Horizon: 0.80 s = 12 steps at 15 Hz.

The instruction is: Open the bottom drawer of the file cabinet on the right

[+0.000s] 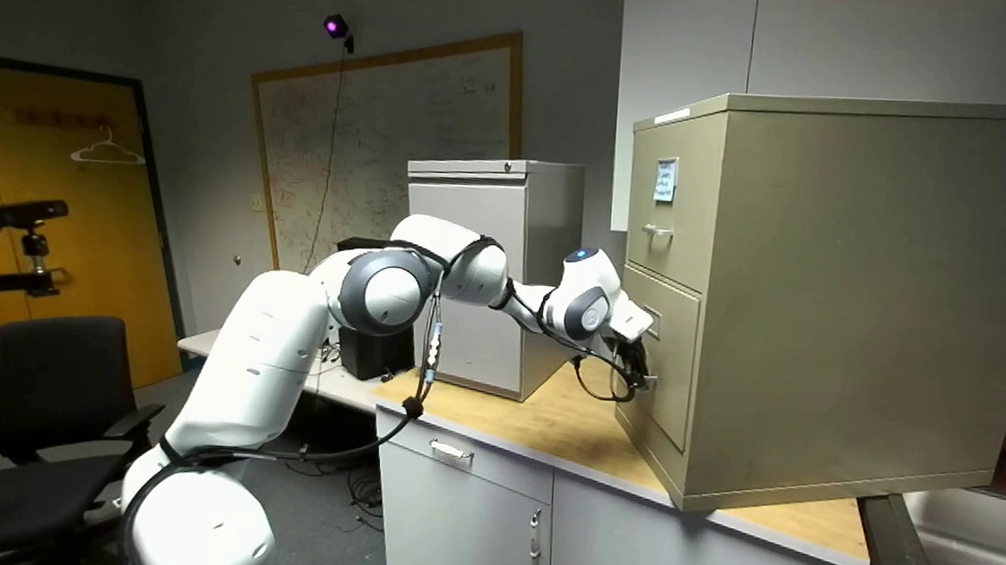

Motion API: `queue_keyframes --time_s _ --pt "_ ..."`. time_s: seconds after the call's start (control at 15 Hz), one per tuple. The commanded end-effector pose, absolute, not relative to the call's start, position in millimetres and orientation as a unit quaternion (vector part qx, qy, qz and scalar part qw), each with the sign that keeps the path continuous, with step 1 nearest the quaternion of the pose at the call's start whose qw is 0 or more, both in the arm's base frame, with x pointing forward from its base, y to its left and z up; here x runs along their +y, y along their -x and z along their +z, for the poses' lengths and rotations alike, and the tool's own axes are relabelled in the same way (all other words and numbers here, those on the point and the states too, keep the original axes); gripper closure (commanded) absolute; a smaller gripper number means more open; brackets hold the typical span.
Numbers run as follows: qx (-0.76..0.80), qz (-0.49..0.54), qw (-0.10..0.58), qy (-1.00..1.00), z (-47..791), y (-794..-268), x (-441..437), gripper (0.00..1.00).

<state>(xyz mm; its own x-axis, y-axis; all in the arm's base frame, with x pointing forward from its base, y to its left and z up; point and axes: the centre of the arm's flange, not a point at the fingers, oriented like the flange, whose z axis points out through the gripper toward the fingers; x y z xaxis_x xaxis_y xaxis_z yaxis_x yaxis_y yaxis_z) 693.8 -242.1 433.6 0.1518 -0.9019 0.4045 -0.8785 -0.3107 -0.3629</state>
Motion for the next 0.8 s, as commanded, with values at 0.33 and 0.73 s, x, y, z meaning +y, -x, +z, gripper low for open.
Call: queue_keyframes --time_s 0.33,0.73 --pt "0.486 -0.258 0.009 0.835 429 -603 -185 0.87" --pt "0.435 -0.234 0.0 0.869 424 -562 -159 0.87"
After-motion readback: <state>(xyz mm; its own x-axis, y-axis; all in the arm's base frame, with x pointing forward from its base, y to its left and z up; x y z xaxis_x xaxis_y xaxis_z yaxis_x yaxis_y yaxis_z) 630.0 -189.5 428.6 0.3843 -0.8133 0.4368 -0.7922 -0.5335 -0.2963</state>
